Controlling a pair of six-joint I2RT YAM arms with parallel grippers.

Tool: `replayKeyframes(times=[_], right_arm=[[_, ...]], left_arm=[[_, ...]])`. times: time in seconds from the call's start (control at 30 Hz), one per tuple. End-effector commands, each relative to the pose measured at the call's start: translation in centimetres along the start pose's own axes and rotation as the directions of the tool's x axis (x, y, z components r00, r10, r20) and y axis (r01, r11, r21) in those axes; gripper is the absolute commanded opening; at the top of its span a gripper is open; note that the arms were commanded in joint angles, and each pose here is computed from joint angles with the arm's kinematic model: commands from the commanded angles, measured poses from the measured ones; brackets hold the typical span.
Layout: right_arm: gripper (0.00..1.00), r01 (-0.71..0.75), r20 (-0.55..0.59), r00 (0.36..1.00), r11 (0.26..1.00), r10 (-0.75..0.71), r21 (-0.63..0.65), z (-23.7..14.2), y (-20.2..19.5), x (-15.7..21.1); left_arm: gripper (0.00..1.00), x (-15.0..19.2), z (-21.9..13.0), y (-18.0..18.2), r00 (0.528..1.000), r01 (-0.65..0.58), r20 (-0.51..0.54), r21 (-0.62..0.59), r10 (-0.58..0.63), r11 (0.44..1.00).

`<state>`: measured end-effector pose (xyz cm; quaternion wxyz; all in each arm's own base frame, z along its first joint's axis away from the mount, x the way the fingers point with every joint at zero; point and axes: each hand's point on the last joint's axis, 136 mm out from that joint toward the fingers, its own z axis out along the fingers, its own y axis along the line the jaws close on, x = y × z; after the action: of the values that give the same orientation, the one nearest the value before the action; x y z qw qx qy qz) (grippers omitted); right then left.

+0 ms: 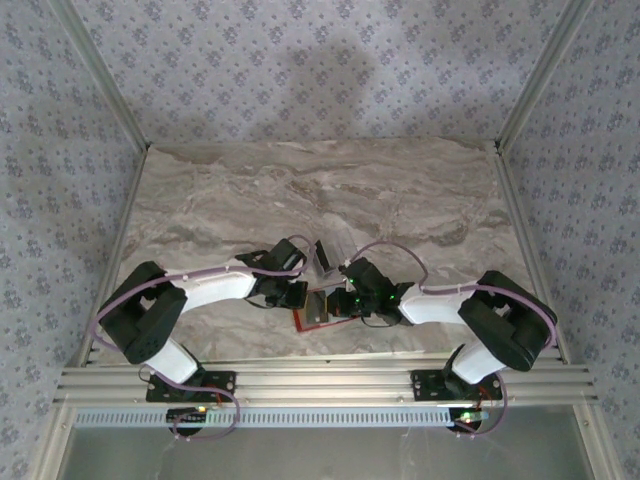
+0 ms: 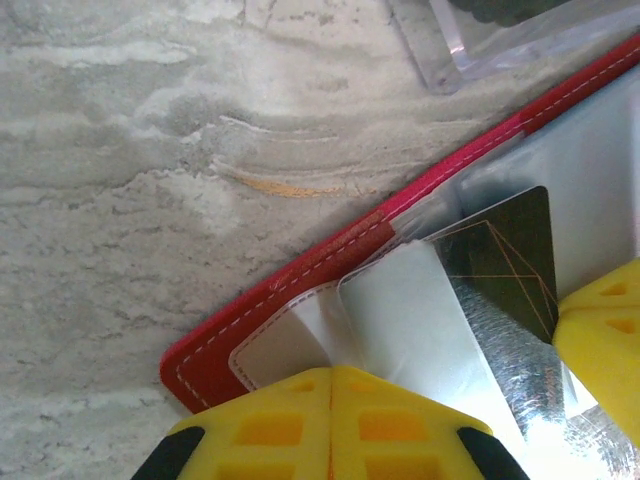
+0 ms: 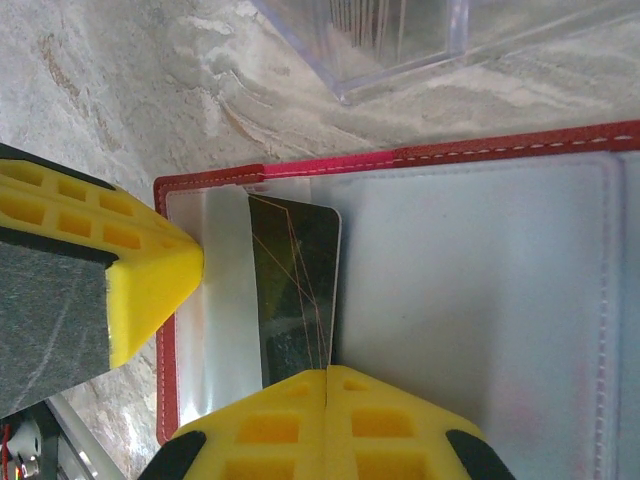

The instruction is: Put the credit cards into the card holder

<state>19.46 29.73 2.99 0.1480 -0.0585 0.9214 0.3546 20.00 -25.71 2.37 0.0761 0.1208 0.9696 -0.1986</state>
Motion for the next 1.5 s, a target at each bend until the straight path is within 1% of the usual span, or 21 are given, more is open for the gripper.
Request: replayKeyframes(times=[0.0, 0.4, 0.6, 1.07, 1.47], right_arm=[[0.0, 0.028, -0.009, 1.0, 0.999, -0.028, 0.031, -0.1, -0.2, 0.1], [0.0, 0.071, -0.036, 0.997, 0.995, -0.069, 0.07, -1.0, -0.7, 0.3], [0.0, 0.07, -0.031, 0.997, 0.994, -0.068, 0.079, -1.0, -0.9, 0.0], [0.0, 0.099, -0.057, 0.994, 0.992, -0.095, 0.074, -1.0, -0.5, -0.1], [0.0, 0.14, -0.096, 0.986, 0.989, -0.135, 0.052, 0.5, 1.0, 0.1]], left_arm=[[0.07, -0.1, -0.6, 0.1, 1.0, -0.012, 0.009, -0.001, 0.012, 1.0], [0.08, -0.1, -0.8, -0.1, 1.0, -0.021, 0.007, 0.009, 0.021, 1.0], [0.08, -0.2, -1.3, 0.0, 0.999, -0.025, 0.028, 0.004, 0.025, 1.0], [0.07, -0.1, -0.1, 1.0, 1.0, -0.016, -0.012, -0.046, 0.015, 0.999], [0.06, -0.1, 0.0, 0.9, 1.0, -0.014, -0.015, -0.043, 0.013, 0.999]])
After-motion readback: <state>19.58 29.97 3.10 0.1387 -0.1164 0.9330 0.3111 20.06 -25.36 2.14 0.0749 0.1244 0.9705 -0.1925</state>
